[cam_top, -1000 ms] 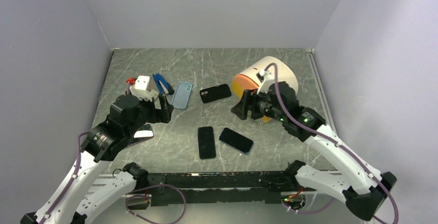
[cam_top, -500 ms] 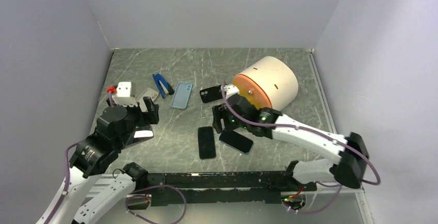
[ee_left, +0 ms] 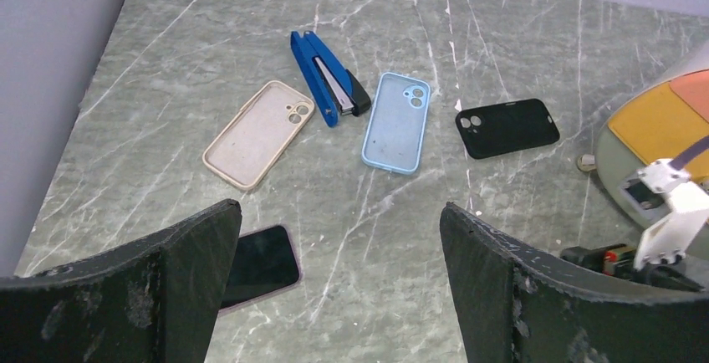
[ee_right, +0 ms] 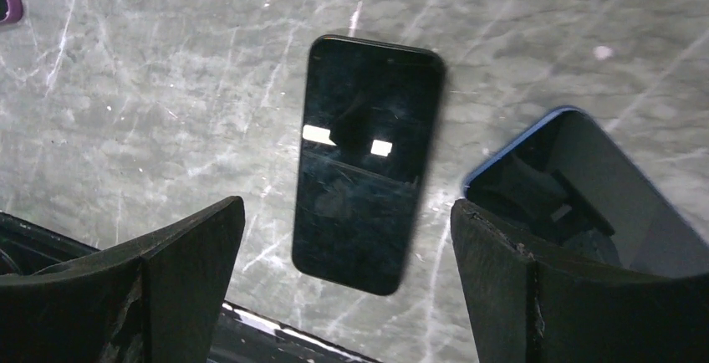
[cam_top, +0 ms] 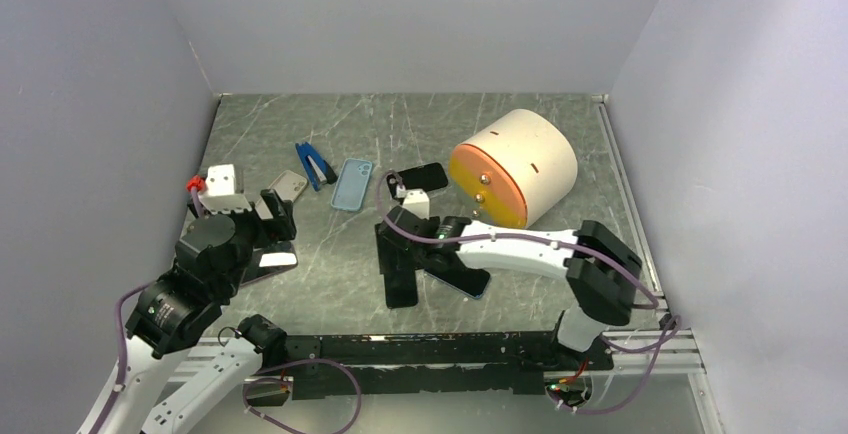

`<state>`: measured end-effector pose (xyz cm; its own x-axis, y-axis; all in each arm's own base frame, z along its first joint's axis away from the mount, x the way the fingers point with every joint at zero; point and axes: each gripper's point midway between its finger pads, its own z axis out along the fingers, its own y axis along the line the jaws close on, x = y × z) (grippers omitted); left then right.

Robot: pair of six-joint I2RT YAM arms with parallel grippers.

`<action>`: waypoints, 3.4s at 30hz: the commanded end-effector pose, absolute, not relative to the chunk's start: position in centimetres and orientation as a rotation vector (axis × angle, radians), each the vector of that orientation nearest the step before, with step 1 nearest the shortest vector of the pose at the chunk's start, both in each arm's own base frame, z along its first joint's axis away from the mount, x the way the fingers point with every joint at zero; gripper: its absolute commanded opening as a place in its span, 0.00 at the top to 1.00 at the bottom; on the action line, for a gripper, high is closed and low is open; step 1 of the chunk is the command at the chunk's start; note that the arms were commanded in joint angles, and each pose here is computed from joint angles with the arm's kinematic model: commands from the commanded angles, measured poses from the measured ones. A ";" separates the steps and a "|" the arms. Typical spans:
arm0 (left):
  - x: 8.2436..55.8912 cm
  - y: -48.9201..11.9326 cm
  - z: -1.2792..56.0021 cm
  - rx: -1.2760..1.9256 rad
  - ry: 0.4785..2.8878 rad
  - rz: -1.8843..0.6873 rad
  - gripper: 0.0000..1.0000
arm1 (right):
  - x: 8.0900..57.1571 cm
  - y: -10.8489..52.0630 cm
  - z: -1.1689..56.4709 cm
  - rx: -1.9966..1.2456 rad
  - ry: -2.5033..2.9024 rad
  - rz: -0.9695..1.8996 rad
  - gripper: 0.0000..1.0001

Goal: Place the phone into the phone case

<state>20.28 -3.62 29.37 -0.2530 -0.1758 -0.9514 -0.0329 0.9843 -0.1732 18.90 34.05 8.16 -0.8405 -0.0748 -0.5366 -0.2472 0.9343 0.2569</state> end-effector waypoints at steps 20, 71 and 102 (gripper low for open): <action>18.9 -0.9 30.6 -0.282 1.726 -0.104 0.06 | 19.1 36.5 4.7 -0.118 2.602 0.276 0.05; 19.8 -3.4 28.5 -0.298 1.856 -0.183 0.09 | 16.5 33.8 1.0 -0.299 2.636 0.125 0.36; 33.8 -6.3 17.1 -0.542 2.342 -0.337 0.37 | 15.7 32.5 2.6 -0.422 2.509 0.362 0.48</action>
